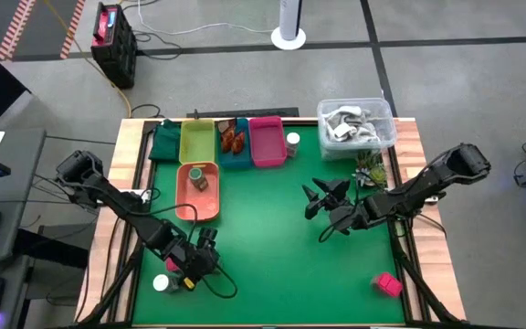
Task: Sort spices by type
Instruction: Put the green spice bottle into the orange bin
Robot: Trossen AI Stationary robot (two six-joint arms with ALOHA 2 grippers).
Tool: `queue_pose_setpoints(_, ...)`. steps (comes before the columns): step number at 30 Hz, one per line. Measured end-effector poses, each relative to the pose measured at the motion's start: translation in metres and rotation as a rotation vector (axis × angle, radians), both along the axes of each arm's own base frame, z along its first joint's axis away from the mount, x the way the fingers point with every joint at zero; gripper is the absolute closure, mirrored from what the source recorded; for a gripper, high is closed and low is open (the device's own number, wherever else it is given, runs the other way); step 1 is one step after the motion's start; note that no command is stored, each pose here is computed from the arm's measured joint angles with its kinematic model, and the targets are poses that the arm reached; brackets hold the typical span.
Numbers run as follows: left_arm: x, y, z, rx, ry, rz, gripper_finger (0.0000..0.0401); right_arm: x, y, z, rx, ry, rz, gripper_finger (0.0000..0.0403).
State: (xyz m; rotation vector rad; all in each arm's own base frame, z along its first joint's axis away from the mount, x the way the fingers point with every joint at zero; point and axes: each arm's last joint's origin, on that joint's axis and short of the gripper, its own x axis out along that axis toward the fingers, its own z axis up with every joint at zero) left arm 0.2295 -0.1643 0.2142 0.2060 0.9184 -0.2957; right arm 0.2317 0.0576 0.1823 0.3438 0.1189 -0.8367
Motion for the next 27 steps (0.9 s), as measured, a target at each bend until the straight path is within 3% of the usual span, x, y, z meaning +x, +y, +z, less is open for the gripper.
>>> queue_pose_setpoints(3, 0.002, 0.003, 0.000, 0.006, -0.002, 0.005, 0.0207, 0.000, 0.000, 0.000, 0.000, 0.000, 0.000, 0.0163)
queue_pose_setpoints(16, 0.007, 0.022, 0.006, 0.044, -0.005, 0.041, 0.0207, 0.000, 0.000, 0.000, -0.002, 0.003, 0.003, 0.0163)
queue_pose_setpoints(22, -0.004, 0.042, 0.031, 0.083, -0.071, 0.091, 0.0205, 0.001, 0.000, 0.001, -0.001, -0.008, 0.005, 0.0163)
queue_pose_setpoints(27, -0.025, 0.072, 0.069, 0.108, -0.210, 0.216, 0.0206, 0.002, 0.001, 0.003, -0.010, -0.010, 0.011, 0.0163)
